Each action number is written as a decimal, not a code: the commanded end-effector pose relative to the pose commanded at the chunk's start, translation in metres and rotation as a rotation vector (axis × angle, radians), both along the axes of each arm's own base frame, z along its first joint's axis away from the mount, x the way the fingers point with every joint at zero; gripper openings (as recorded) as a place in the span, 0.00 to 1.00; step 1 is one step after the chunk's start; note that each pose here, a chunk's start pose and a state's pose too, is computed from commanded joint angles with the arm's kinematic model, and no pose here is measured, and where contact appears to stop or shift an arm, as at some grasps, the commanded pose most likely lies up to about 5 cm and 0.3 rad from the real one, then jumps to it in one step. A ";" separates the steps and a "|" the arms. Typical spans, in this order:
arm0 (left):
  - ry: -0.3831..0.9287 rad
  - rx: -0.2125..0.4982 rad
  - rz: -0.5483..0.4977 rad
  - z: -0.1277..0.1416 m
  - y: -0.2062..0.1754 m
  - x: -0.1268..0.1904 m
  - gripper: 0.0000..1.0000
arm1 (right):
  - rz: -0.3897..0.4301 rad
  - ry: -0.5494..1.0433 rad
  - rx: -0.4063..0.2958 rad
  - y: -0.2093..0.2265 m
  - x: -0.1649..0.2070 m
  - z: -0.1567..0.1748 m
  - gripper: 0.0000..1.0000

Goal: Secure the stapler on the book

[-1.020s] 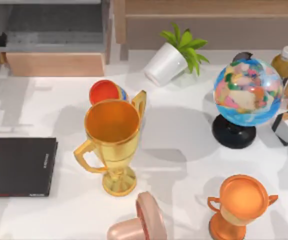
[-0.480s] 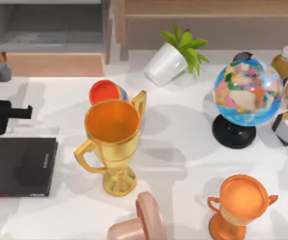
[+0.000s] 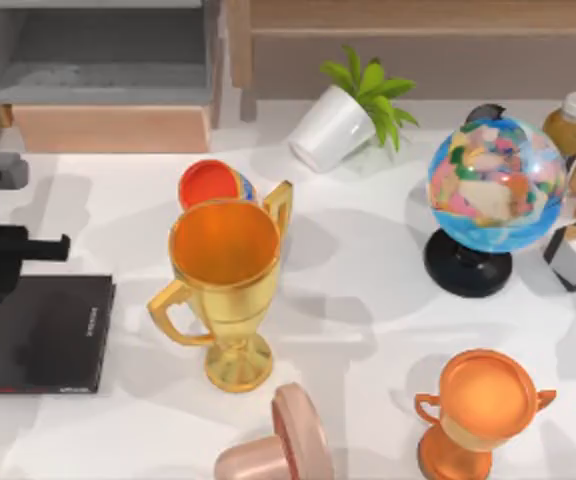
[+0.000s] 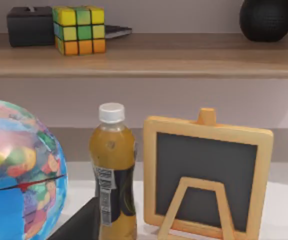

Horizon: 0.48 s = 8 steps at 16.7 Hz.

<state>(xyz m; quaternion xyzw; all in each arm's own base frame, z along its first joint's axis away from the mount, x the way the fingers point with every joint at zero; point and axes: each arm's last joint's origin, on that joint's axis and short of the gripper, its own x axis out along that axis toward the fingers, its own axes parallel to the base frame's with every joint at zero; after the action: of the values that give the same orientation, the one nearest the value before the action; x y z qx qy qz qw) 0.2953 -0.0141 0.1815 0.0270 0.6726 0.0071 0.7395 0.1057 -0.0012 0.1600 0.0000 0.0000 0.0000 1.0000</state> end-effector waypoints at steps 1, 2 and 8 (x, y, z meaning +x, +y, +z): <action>0.000 0.000 0.000 -0.001 0.000 0.000 0.00 | 0.000 0.000 0.000 0.000 0.000 0.000 1.00; 0.000 0.000 0.000 -0.003 0.000 0.000 0.00 | 0.000 0.000 0.000 0.000 0.000 0.000 1.00; -0.002 -0.001 -0.003 -0.030 0.000 0.002 0.00 | 0.000 0.000 0.000 0.000 0.000 0.000 1.00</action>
<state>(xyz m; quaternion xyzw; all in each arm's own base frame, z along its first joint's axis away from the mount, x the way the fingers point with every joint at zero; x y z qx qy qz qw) 0.2973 -0.0142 0.1520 0.0275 0.6717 0.0056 0.7403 0.1057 -0.0012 0.1600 0.0000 0.0000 0.0000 1.0000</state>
